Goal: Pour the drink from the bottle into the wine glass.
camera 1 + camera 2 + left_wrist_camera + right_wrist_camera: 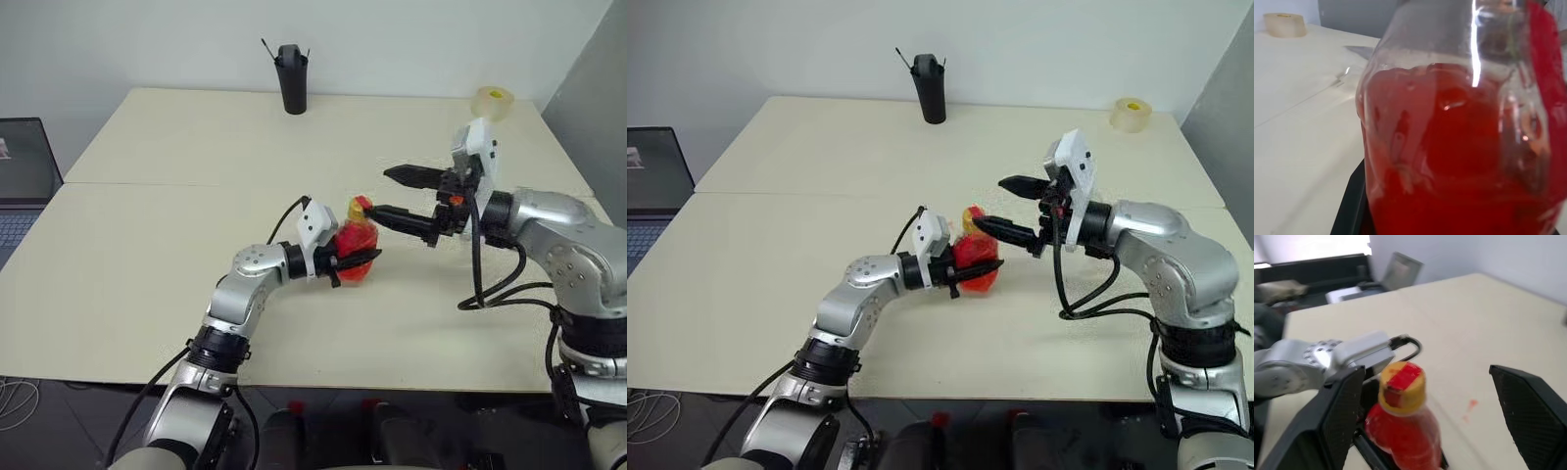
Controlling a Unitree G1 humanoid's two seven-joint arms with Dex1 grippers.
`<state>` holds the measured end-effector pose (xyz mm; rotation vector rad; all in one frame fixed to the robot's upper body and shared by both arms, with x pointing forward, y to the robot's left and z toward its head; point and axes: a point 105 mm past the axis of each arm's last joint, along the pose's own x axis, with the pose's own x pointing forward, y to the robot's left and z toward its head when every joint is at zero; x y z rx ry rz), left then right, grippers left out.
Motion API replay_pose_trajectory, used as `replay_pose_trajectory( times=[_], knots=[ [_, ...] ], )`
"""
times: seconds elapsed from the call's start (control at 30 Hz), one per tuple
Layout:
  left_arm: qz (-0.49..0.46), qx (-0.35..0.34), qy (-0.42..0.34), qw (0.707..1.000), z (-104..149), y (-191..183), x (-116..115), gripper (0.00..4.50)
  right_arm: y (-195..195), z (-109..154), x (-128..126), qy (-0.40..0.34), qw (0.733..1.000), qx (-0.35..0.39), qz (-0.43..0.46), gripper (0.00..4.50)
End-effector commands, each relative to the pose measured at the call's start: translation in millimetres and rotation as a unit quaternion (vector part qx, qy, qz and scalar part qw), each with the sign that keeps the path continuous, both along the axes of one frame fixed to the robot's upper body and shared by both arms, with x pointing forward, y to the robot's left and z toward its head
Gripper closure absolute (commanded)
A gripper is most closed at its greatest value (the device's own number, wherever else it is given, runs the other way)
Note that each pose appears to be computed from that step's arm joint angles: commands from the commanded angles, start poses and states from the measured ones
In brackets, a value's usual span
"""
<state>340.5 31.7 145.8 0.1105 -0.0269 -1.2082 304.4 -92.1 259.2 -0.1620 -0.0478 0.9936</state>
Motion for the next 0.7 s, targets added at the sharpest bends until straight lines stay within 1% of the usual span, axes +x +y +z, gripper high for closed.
replay_pose_trajectory(
  times=[0.03,0.17,0.27,0.47,0.7],
  knots=[
    [-0.002,-0.017,-0.038,0.999,19,-6,8,3.03,-1,10,-18,-0.018,0.995,0.017,-0.093,0.15],
    [-0.012,-0.019,-0.043,0.999,20,-13,11,3.07,15,7,-35,-0.006,0.991,0.046,-0.122,0.15],
    [-0.021,-0.020,-0.044,0.999,19,-19,12,3.08,15,-4,-32,0.011,0.981,0.027,-0.193,0.15],
    [-0.037,-0.016,-0.045,0.998,17,-25,13,3.08,14,-9,-23,0.047,0.959,0.077,-0.269,0.15],
    [-0.038,-0.013,-0.046,0.998,15,-24,14,3.08,27,-9,-21,0.067,0.954,0.100,-0.273,0.15]
  ],
)
